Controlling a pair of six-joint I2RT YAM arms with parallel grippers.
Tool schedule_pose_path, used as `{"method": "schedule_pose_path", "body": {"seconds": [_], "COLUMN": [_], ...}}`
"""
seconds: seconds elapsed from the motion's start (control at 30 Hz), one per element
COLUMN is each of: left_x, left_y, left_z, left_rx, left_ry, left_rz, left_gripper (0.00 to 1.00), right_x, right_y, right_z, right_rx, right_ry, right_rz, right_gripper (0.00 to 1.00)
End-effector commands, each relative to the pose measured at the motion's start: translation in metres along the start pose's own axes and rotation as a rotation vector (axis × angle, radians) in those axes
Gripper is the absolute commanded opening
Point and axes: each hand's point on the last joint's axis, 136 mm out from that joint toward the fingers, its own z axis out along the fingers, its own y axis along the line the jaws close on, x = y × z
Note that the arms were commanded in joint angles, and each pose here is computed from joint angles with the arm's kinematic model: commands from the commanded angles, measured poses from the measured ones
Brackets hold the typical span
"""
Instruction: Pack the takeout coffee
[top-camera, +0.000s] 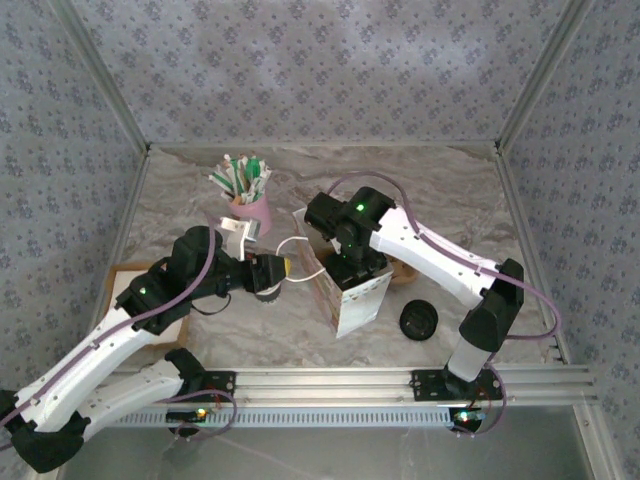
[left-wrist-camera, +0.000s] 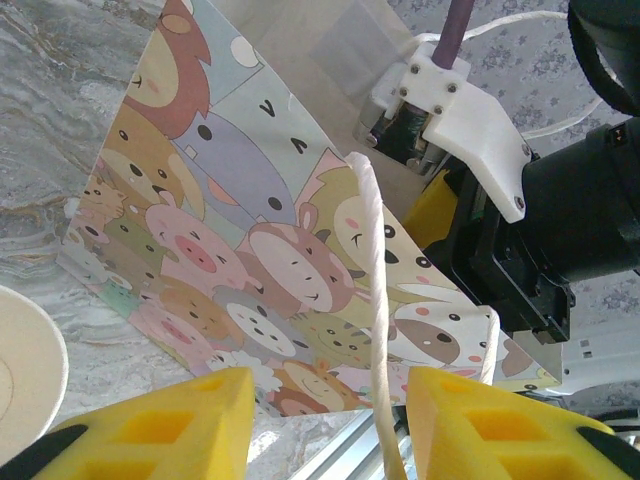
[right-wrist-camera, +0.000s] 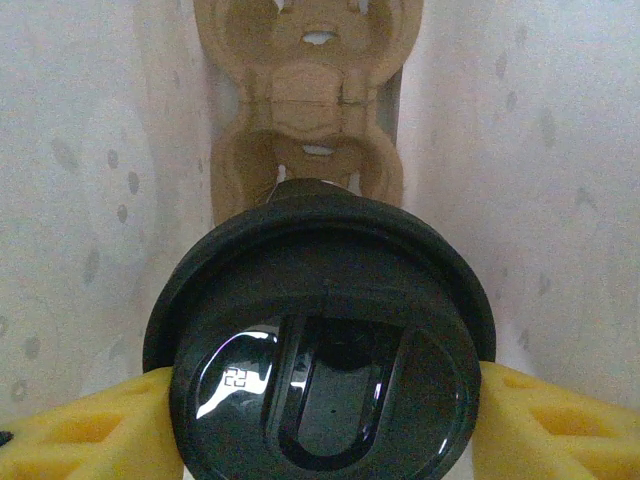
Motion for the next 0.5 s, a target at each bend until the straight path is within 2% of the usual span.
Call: {"method": "schedule_pose_path", "body": {"seconds": [0.0,0.47], "left_x": [-0.0002,-0.0003], "left_y": [-0.0006,-0.0005], "left_z": [-0.0037,-0.0036], "left_rx": [0.000,-0.001], "left_ry": [-0.009,-0.009], "left_rz": [-0.008,-0.010], "left_gripper": [0.44,0.44], "right_x": [0.0022,0.0021], "right_y": [-0.0031,-0.0061], "right_z": [-0.0078,-0.0055], "right_rx": [0.008,0.015], "right_ry": [-0.031,-0.051], "right_rz": [0.005,0.008], "right_gripper": [0.66,0.66]}}
